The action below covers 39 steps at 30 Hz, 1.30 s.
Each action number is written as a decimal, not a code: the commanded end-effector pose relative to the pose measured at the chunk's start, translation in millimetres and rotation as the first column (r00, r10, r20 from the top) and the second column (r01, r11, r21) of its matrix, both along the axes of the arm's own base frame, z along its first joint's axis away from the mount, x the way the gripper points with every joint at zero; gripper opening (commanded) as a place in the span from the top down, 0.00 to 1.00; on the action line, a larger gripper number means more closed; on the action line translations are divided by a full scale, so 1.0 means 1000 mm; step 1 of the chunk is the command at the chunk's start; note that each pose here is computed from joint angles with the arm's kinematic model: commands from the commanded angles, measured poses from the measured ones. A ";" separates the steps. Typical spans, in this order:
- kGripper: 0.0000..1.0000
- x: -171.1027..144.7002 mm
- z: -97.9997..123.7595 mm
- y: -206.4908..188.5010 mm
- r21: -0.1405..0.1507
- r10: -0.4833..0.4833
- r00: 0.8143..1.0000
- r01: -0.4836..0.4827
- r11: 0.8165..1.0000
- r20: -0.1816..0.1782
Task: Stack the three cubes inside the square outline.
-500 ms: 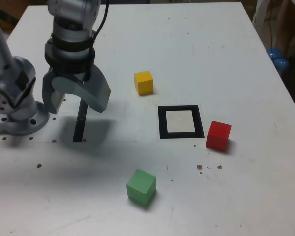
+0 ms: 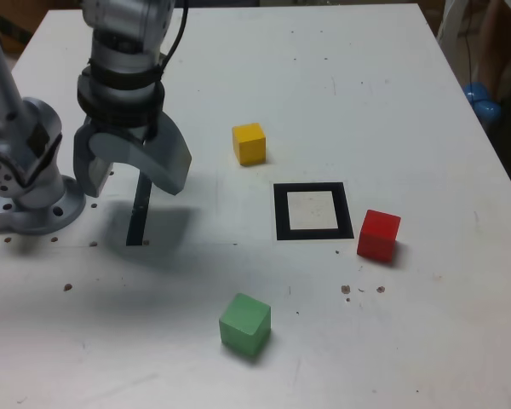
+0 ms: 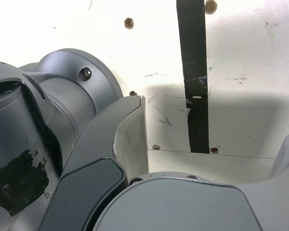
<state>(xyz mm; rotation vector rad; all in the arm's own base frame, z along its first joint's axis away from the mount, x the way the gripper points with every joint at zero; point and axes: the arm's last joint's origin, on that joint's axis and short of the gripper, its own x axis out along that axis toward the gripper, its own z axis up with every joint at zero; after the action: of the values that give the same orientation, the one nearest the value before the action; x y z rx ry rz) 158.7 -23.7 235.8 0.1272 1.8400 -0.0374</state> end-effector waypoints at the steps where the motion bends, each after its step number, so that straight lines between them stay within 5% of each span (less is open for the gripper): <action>1: 0.00 0.001 0.001 0.000 0.001 -0.001 1.000 0.001 1.000 -0.003; 13: 0.00 0.026 0.006 -0.004 -0.004 -0.060 0.998 0.060 0.998 0.015; 39: 0.01 0.145 0.036 -0.031 -0.016 -0.240 0.968 0.242 0.970 0.069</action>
<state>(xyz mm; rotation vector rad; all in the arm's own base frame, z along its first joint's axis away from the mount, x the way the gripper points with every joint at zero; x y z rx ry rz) 301.2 -54.2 272.3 0.3252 1.7434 -0.2219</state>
